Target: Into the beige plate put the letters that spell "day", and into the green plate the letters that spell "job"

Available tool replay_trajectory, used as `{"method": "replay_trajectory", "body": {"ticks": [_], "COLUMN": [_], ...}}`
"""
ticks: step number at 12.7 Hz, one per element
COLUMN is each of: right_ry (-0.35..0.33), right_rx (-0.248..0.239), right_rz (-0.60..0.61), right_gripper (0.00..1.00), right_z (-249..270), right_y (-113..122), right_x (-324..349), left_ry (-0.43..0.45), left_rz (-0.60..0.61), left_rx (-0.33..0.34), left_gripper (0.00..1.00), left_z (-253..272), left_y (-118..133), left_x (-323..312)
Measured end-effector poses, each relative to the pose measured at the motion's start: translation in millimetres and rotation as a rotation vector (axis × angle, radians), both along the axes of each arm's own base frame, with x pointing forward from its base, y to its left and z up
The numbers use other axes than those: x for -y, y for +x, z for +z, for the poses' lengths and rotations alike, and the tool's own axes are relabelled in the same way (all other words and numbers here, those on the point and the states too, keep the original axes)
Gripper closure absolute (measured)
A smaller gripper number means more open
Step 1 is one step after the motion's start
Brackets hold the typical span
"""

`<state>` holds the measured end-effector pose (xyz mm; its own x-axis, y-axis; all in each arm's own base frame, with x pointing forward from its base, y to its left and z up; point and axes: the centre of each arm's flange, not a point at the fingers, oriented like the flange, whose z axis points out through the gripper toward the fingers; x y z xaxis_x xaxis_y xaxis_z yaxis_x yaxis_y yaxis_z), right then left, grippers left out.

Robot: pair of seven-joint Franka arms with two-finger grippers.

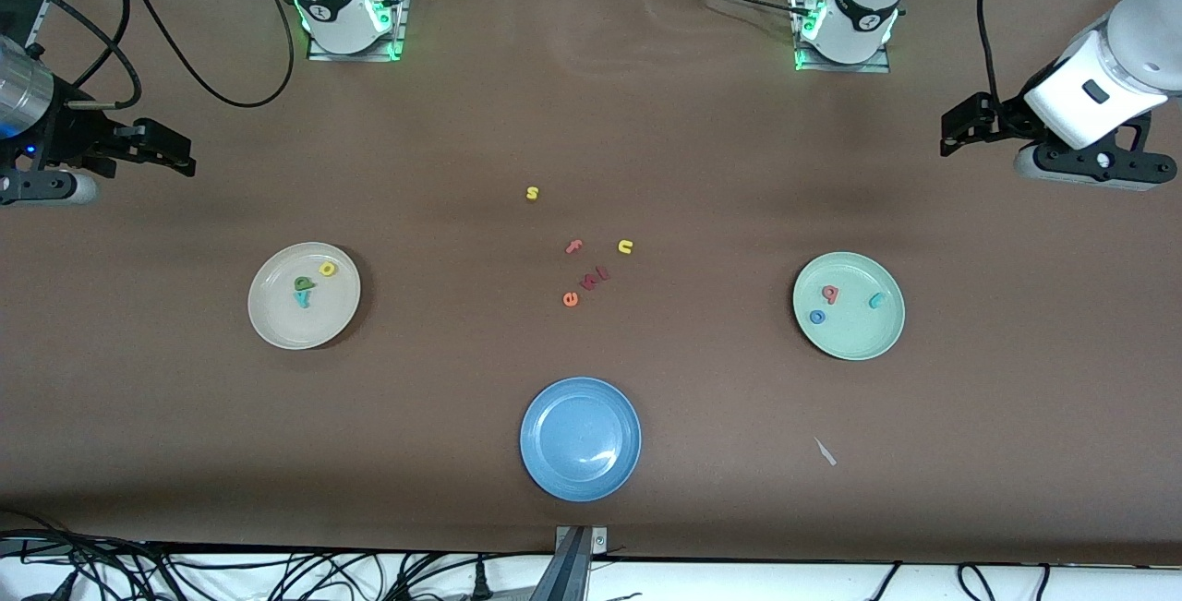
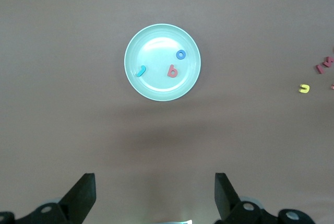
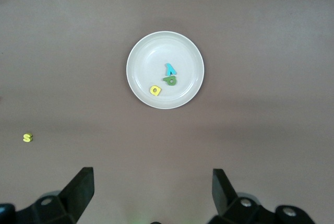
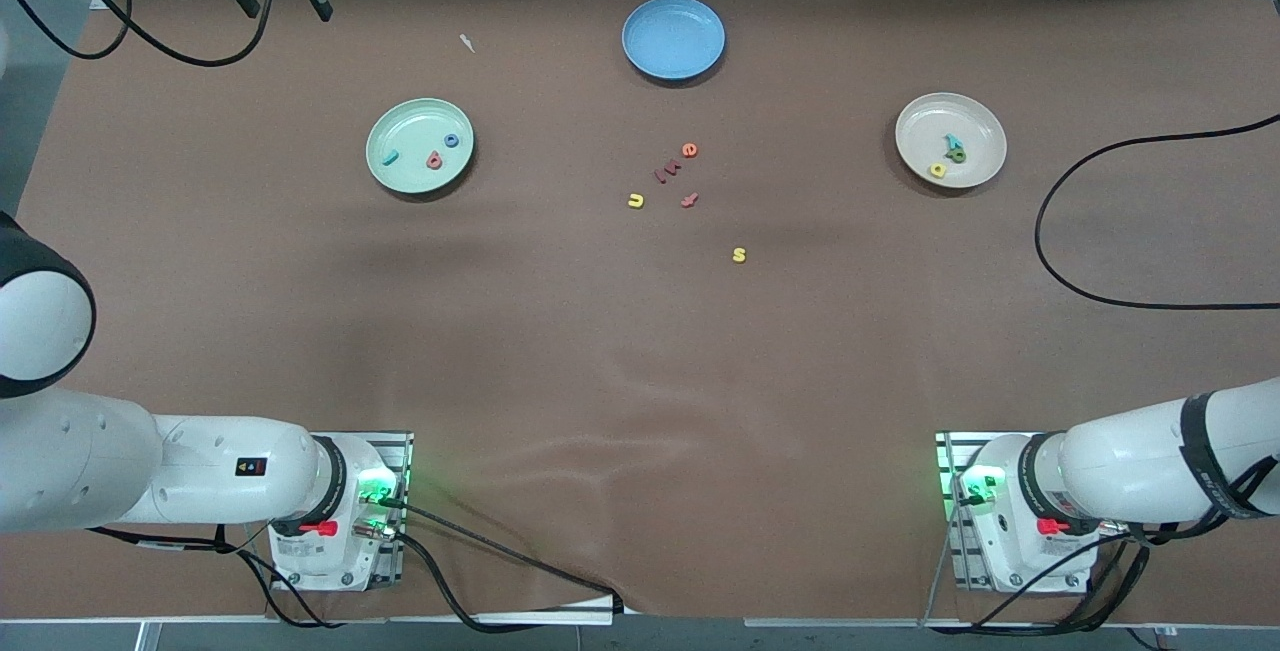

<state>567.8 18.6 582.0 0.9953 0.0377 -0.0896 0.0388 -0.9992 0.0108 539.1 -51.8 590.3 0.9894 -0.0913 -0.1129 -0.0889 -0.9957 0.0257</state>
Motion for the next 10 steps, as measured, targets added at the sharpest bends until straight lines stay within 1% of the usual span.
{"method": "replay_trajectory", "body": {"ticks": [5, 10], "right_ry": [0.0, 0.0], "right_rx": [0.001, -0.001], "right_rz": [0.0, 0.0], "right_gripper": [0.0, 0.0], "right_z": [0, -1], "right_y": [0, 0], "right_x": [0, 0], "left_ry": [0.0, 0.0], "left_rz": [0.006, 0.012], "left_rx": [0.0, -0.019], "left_gripper": [0.0, 0.0], "left_z": [0, -10], "left_y": [1, 6], "left_x": [-2, -6]}}
